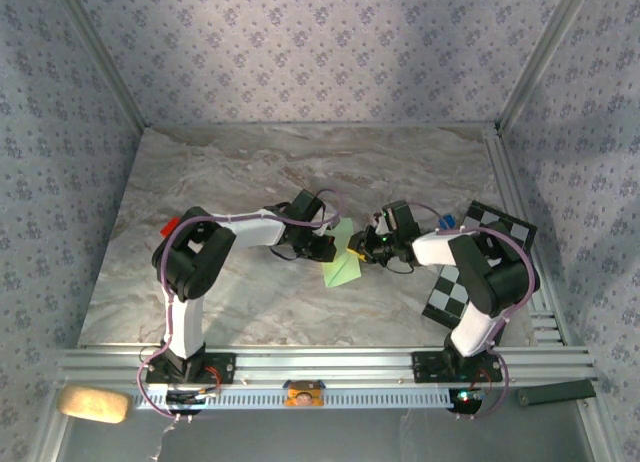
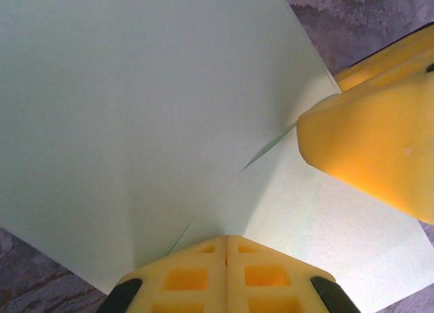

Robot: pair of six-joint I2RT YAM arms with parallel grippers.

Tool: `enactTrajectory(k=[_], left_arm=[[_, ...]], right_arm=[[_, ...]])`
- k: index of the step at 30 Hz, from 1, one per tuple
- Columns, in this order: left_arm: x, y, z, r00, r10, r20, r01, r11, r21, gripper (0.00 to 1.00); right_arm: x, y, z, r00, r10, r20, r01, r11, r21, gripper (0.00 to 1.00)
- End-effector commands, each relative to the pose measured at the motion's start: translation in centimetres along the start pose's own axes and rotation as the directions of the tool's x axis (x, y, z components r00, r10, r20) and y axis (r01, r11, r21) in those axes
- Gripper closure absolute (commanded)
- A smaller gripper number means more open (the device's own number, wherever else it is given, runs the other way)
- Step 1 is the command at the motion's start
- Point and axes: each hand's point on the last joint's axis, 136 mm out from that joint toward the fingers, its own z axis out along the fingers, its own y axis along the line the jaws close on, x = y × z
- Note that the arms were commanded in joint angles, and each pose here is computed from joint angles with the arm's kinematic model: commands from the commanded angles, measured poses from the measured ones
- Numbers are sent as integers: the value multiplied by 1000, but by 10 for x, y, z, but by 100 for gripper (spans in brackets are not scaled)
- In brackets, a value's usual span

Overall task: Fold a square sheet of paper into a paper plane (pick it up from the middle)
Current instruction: Turn over the paper at the center of the table.

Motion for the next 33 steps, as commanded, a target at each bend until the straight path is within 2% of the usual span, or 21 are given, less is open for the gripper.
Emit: enactTrajectory(k=[1,8,11,14,21,27,31,33], left_arm=[[15,15,-1,999,-42,-30,40,998,-48,94],[5,2,-15,999,-23,28,23,1000,-17,90],[-4,-6,-33,995,-4,103,5,1000,-14,81],[-14,-14,-55,985,24,171,-19,999,-30,78],[-30,-11,-108,926,76,369,-22,988,-150,70],[-38,4,-154,829,63,556,78,971,-226,59],[-35,20,-176,781,52,623,149,952,-267,49],[-33,27,-184,764,31,644,184,947,-264,43]], right_arm=[[1,-5,1,1000,12,-4,-12,1000,-2,81],[0,-2,-1,1000,15,-12,-15,1000,-15,94],[-2,5,-6,1000,2,-3,-2,1000,-29,95],[-5,12,-13,1000,-21,10,22,999,-23,96],[-16,27,-43,982,-180,60,173,979,104,96],[-28,43,-76,920,-385,66,352,891,287,97],[-36,53,-98,853,-520,47,451,780,433,97],[-42,56,-106,834,-550,53,457,741,492,96]])
